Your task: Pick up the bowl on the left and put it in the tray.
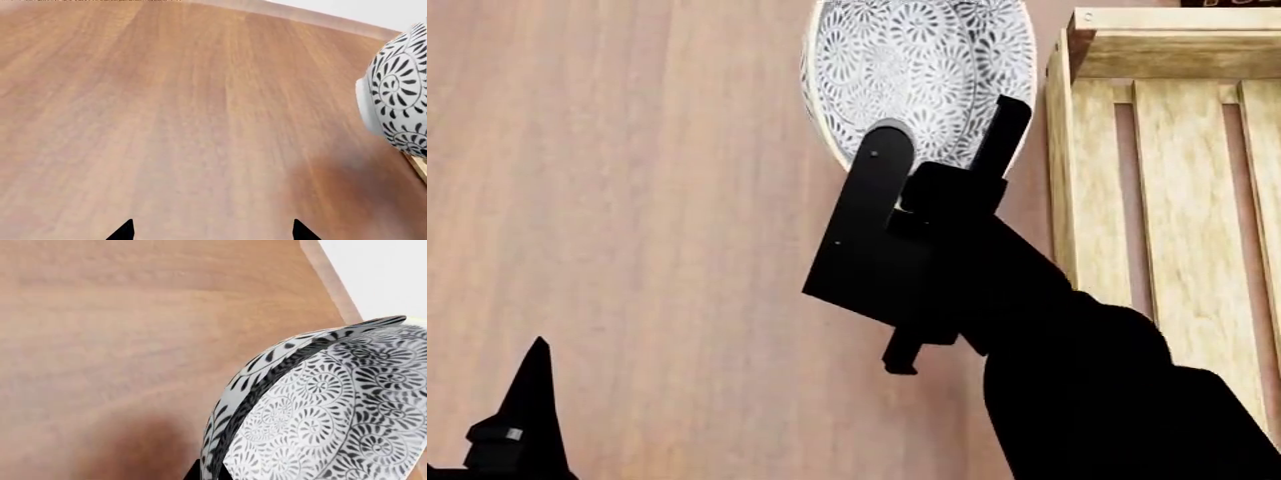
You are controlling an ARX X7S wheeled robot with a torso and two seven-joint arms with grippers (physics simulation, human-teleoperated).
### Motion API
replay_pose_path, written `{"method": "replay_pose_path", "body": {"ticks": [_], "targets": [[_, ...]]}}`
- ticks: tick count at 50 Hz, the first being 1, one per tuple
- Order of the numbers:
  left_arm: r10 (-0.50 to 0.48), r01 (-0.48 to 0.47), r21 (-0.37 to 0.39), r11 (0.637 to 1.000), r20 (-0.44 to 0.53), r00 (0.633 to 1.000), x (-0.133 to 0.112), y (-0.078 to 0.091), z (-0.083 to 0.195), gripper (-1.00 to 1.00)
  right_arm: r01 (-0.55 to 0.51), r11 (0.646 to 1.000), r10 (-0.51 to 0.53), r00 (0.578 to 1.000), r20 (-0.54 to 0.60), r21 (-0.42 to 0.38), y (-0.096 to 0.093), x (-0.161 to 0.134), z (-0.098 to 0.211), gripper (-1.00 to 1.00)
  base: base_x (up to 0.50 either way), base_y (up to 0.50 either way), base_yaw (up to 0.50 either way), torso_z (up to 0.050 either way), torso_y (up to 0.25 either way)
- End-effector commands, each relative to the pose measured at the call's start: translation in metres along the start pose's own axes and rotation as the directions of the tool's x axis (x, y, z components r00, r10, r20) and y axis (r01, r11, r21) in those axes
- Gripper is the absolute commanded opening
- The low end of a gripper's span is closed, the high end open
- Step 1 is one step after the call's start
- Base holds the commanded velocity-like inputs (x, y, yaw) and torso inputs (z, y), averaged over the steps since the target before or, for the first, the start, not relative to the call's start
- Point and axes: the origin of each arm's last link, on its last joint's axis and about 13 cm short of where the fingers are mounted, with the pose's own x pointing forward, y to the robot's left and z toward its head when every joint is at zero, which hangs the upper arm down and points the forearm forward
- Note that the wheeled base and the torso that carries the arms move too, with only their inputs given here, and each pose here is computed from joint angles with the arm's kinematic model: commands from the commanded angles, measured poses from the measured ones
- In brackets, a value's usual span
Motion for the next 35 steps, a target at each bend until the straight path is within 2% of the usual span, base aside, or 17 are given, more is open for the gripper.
{"method": "replay_pose_path", "body": {"ticks": [1, 7, 13, 16, 17, 18, 25, 28, 30, 35], "targets": [[-0.005, 0.005, -0.003, 1.0, 0.004, 1.0, -0.002, 0.0, 0.001, 1.0, 0.086, 0.995, -0.083, 0.995, 0.051, -0.054, -0.043, -0.038, 0.032, -1.0, 0.0, 0.0, 0.0, 0.0, 0.0], [-0.008, 0.008, 0.003, 1.0, -0.003, 1.0, -0.003, 0.0, 0.0, 1.0, 0.149, 0.985, -0.146, 0.988, 0.04, -0.086, -0.061, -0.059, 0.038, -1.0, 0.0, 0.0, 0.0, 0.0, 0.0], [-0.011, 0.011, 0.003, 1.0, -0.002, 1.0, -0.004, -0.001, 0.001, 1.0, 0.243, 0.964, -0.24, 0.97, 0.047, -0.103, -0.089, -0.088, 0.052, -1.0, 0.0, 0.0, 0.0, 0.0, 0.0], [-0.011, 0.011, 0.004, 1.0, -0.002, 1.0, -0.004, -0.002, 0.001, 1.0, 0.252, 0.962, -0.248, 0.967, 0.047, -0.107, -0.091, -0.092, 0.053, -1.0, 0.0, 0.0, 0.0, 0.0, 0.0], [-0.013, 0.013, 0.003, 1.0, -0.002, 1.0, -0.005, -0.002, 0.001, 1.0, 0.296, 0.948, -0.296, 0.955, 0.024, -0.119, -0.101, -0.108, 0.052, -1.0, 0.0, 0.0, 0.0, 0.0, 0.0], [-0.014, 0.014, 0.003, 1.0, -0.002, 1.0, -0.005, -0.002, 0.001, 1.0, 0.301, 0.947, -0.3, 0.954, 0.019, -0.112, -0.102, -0.111, 0.052, -1.0, 0.0, 0.0, 0.0, 0.0, 0.0], [-0.006, 0.006, 0.001, 1.0, -0.005, 1.0, -0.004, -0.001, 0.001, 1.0, 0.321, 0.939, -0.327, 0.944, -0.036, -0.121, -0.101, -0.142, 0.045, -1.0, 0.0, 0.0, 0.0, 0.0, 0.0], [0.0, 0.0, -0.005, 1.0, -0.007, 1.0, -0.004, 0.0, 0.002, 1.0, 0.322, 0.928, -0.343, 0.935, -0.094, -0.188, -0.098, -0.152, 0.034, -1.0, 0.0, 0.0, 0.0, 0.0, 0.0], [-0.001, 0.001, 0.003, 1.0, -0.006, 1.0, -0.004, 0.001, 0.001, 1.0, 0.287, 0.932, -0.322, 0.936, -0.141, -0.223, -0.093, -0.158, 0.026, -1.0, 0.0, 0.0, 0.0, 0.0, 0.0], [-0.01, 0.01, 0.006, 1.0, 0.0, 1.0, -0.005, 0.002, -0.002, 1.0, 0.234, 0.937, -0.296, 0.927, -0.232, -0.261, -0.082, -0.17, 0.007, -1.0, 0.0, 0.0, 0.0, 0.0, 0.0]]}}
